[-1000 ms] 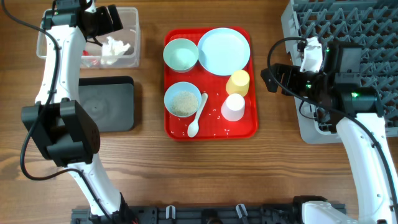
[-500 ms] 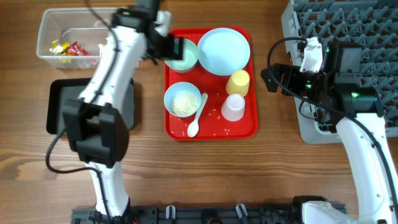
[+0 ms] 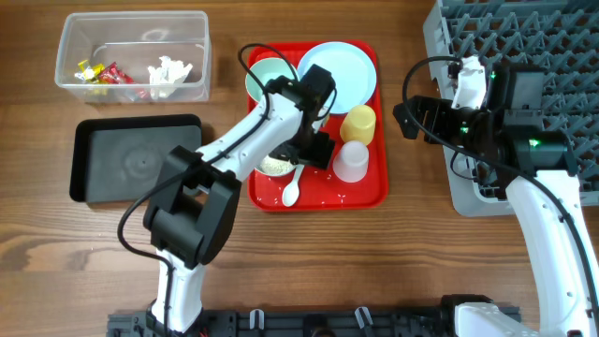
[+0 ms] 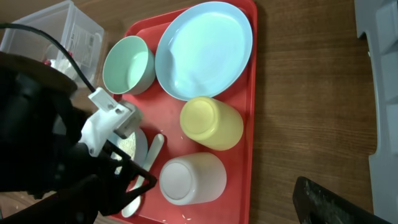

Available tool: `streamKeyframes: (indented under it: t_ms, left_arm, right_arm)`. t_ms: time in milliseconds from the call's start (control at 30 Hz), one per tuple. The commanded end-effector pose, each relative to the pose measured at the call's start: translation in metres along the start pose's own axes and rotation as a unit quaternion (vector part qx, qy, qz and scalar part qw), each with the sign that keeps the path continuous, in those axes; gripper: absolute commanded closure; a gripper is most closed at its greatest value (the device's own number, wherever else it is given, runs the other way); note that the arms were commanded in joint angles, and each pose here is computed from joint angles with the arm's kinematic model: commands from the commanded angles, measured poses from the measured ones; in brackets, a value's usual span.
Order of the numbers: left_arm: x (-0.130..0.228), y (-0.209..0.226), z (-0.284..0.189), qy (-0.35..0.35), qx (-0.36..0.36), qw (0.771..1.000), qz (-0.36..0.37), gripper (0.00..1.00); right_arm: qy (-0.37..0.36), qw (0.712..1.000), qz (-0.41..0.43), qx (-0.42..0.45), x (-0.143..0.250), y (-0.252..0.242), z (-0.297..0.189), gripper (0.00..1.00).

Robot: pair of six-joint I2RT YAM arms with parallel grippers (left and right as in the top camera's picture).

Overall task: Sort waste into correct bins and load items into the dishwasher rack
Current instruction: 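Grasp the rim of the blue rice bowl with the left gripper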

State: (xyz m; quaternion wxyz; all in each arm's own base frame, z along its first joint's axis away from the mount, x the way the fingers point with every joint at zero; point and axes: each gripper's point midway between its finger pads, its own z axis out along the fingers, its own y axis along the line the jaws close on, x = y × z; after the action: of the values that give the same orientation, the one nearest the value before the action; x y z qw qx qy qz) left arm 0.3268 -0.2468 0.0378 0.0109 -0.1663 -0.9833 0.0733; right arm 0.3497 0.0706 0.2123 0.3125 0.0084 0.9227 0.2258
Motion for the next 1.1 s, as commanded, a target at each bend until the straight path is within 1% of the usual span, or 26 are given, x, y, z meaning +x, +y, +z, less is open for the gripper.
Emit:
streamKeyframes:
  t_ms: [0,33,100,133,167,267,300,367,400,467,533,600,833,1000,1067]
  left_arm:
    - [-0.004,-0.002,0.003,-0.007,-0.001,1.0,-0.002,0.35]
    - [-0.004,-0.002,0.003,-0.009,-0.001,1.0,-0.002,0.4]
    - [-0.006,-0.001,0.003,-0.012,-0.004,1.0,-0.002,0.52]
    - [-0.007,0.001,0.003,-0.014,-0.011,1.0,-0.002,0.57]
    - [-0.007,0.003,0.003,-0.016,-0.018,1.0,-0.002,0.6]
    - [-0.009,0.01,0.002,-0.021,-0.036,0.999,-0.002,0.61]
    - [-0.009,0.011,0.002,-0.022,-0.038,0.999,-0.002,0.63]
    - [-0.011,0.01,0.002,-0.025,-0.038,0.999,-0.002,0.73]
    - [-0.012,0.011,0.002,-0.027,-0.039,0.999,-0.002,0.81]
    - [-0.013,0.011,0.002,-0.03,-0.041,0.999,-0.003,0.88]
    - [-0.015,0.018,0.001,-0.036,-0.059,0.998,-0.014,0.96]
    - [-0.016,0.022,0.0,-0.04,-0.072,0.996,-0.017,0.96]
    - [-0.024,0.025,-0.004,-0.055,-0.078,0.995,-0.019,0.96]
    - [-0.039,0.026,-0.036,-0.088,-0.07,0.993,-0.035,0.96]
    - [-0.044,0.029,-0.059,-0.107,-0.066,0.991,-0.042,0.96]
  right_arm:
    - [-0.002,1.0,0.004,0.004,-0.004,0.0,0.0,0.0]
    - [-0.002,1.0,0.004,0.004,-0.004,0.0,0.0,0.0]
    - [-0.002,1.0,0.003,0.004,-0.004,0.0,0.0,0.0]
    - [-0.002,1.0,0.004,0.004,-0.004,0.0,0.0,0.0]
    - [-0.002,1.0,0.003,0.004,-0.004,0.0,0.0,0.0]
    - [-0.003,1.0,0.003,0.004,-0.005,0.0,0.0,0.0]
    - [-0.003,1.0,0.003,0.004,-0.005,0.0,0.0,0.0]
    - [-0.003,1.0,0.003,0.004,-0.004,0.0,0.0,0.0]
    - [-0.003,1.0,0.003,0.004,-0.004,0.0,0.0,0.0]
    - [-0.003,1.0,0.003,0.004,-0.004,0.0,0.0,0.0]
    - [-0.003,1.0,0.003,0.004,-0.004,0.0,0.0,0.0]
    - [-0.003,1.0,0.003,0.004,-0.004,0.0,0.0,0.0]
    - [-0.004,1.0,0.003,0.006,-0.005,-0.001,0.0,0.0]
    - [-0.006,1.0,0.002,0.011,-0.006,-0.003,0.0,0.0]
    - [-0.006,1.0,0.003,0.013,-0.006,-0.003,0.0,0.0]
